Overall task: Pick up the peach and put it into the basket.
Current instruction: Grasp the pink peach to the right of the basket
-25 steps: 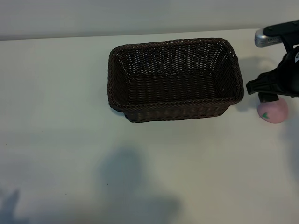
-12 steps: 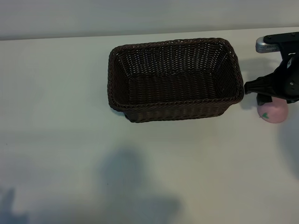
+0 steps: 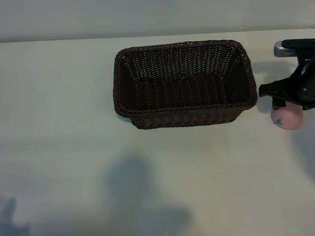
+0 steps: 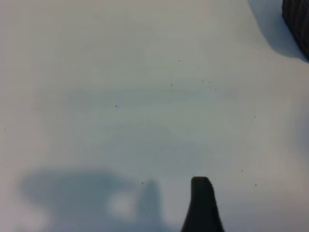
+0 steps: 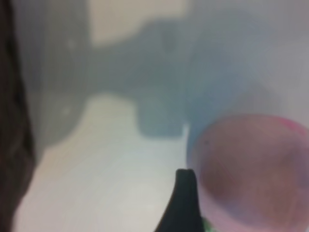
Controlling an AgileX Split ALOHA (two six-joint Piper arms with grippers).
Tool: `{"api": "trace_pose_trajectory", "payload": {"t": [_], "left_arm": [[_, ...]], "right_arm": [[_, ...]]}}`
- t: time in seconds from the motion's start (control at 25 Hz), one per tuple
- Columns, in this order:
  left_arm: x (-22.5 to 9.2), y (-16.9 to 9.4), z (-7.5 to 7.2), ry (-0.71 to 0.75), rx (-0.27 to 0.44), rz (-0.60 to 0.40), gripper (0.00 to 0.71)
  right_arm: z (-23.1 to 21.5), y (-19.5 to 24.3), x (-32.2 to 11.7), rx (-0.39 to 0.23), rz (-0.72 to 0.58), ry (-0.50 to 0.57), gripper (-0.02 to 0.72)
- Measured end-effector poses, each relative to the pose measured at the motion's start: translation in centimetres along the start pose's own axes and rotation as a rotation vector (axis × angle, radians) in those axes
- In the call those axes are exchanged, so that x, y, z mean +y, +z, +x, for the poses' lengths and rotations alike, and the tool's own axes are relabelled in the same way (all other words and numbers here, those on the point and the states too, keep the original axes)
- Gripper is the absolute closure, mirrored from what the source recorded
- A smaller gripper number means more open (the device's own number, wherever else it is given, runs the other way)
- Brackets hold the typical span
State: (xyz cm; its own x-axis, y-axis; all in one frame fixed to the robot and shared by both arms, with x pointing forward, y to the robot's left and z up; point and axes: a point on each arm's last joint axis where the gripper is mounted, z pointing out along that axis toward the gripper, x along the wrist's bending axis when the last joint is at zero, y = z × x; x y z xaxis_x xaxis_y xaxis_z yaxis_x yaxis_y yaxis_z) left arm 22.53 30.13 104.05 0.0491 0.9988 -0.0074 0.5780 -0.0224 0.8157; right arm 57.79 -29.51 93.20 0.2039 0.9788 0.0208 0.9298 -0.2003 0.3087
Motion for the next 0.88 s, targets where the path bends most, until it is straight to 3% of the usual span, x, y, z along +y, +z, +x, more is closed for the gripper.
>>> {"api": "trace_pose_trajectory", "payload": {"t": [0.36,0.48,0.56,0.76,0.88], "left_arm": [[0.0,0.0,0.0,0.0,0.0,0.0,0.178],[0.0,0.0,0.0,0.0,0.0,0.0,0.178],[0.0,0.0,0.0,0.0,0.0,0.0,0.178],[0.0,0.0,0.0,0.0,0.0,0.0,0.178],[0.0,0.0,0.0,0.0,0.0,0.0,0.178]], "right_arm": [[-0.3,1.4,-0.2,0.002,0.038,-0.003,0.108],[-0.2,1.8,-0.4,0.018,0.058,-0.008,0.145],[-0.1,2.0,-0.4,0.022,0.066,-0.006,0.219],[-0.1,1.9,-0.5,0.021,0.073,-0.008,0.562],[-0.1,1.8,-0.3,0.021,0.07,-0.008,0.643]]}}
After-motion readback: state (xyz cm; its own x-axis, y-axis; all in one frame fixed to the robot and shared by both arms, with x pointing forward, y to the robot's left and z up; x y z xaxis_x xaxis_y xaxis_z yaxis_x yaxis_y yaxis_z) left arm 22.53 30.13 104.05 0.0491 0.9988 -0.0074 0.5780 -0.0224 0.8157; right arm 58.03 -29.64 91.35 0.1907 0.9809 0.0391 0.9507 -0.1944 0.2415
